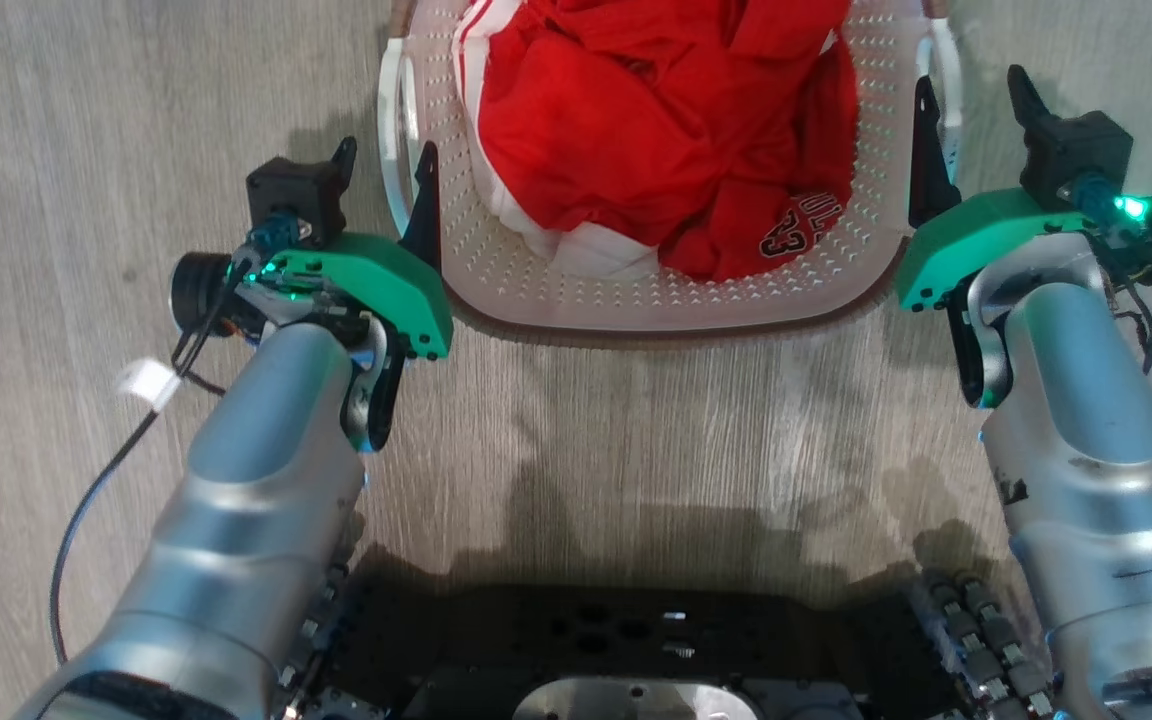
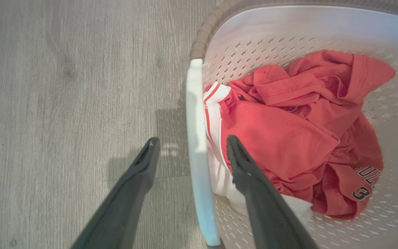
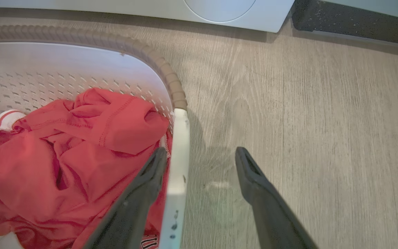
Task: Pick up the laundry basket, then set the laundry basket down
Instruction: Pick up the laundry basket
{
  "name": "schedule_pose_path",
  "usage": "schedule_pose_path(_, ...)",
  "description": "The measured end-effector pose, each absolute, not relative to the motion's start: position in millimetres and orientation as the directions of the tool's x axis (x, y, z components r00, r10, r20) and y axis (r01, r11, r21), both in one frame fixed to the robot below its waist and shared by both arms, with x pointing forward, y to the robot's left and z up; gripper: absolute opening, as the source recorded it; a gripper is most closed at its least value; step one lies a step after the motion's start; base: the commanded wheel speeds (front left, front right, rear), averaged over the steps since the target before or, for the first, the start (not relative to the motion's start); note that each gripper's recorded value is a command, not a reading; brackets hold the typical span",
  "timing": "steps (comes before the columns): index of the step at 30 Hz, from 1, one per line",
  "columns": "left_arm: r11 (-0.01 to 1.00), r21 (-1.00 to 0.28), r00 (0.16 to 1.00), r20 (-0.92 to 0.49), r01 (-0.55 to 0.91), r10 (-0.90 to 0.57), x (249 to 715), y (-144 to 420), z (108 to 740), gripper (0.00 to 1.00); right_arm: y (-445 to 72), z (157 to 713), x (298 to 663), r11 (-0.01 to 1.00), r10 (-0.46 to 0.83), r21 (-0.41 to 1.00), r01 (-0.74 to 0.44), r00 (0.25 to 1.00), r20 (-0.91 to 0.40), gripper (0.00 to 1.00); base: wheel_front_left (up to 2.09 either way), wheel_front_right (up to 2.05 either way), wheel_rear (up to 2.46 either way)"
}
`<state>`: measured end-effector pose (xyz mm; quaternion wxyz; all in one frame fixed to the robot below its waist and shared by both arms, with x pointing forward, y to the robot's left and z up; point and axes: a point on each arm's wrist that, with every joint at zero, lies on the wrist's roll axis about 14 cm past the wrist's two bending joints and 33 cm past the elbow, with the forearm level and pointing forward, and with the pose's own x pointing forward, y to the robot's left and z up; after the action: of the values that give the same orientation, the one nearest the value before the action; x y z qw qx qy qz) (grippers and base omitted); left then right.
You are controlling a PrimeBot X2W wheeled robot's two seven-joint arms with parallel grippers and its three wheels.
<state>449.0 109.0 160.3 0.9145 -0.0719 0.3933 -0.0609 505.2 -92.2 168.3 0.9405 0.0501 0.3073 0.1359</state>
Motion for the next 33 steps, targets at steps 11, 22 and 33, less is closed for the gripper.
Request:
schedule_pose_path(11,0.982,-0.17,0.648,-0.738,0.087,-0.186,452,107,141,1.0,-84,145,505,0.953,0.303,0.192,-0.235,0.749,-0.589,1.0,0.0,0.0,0.0)
schedule_pose_path(22,0.98,-0.171,0.626,-0.755,0.097,-0.194,448,106,134,1.0,-75,132,499,0.946,0.323,0.208,-0.247,0.721,-0.613,0.96,0.0,0.0,0.0)
schedule_pose_path(33,0.978,-0.183,0.623,-0.755,0.102,-0.206,451,102,134,0.42,-73,123,490,0.943,0.332,0.212,-0.256,0.689,-0.644,0.32,0.0,0.0,0.0)
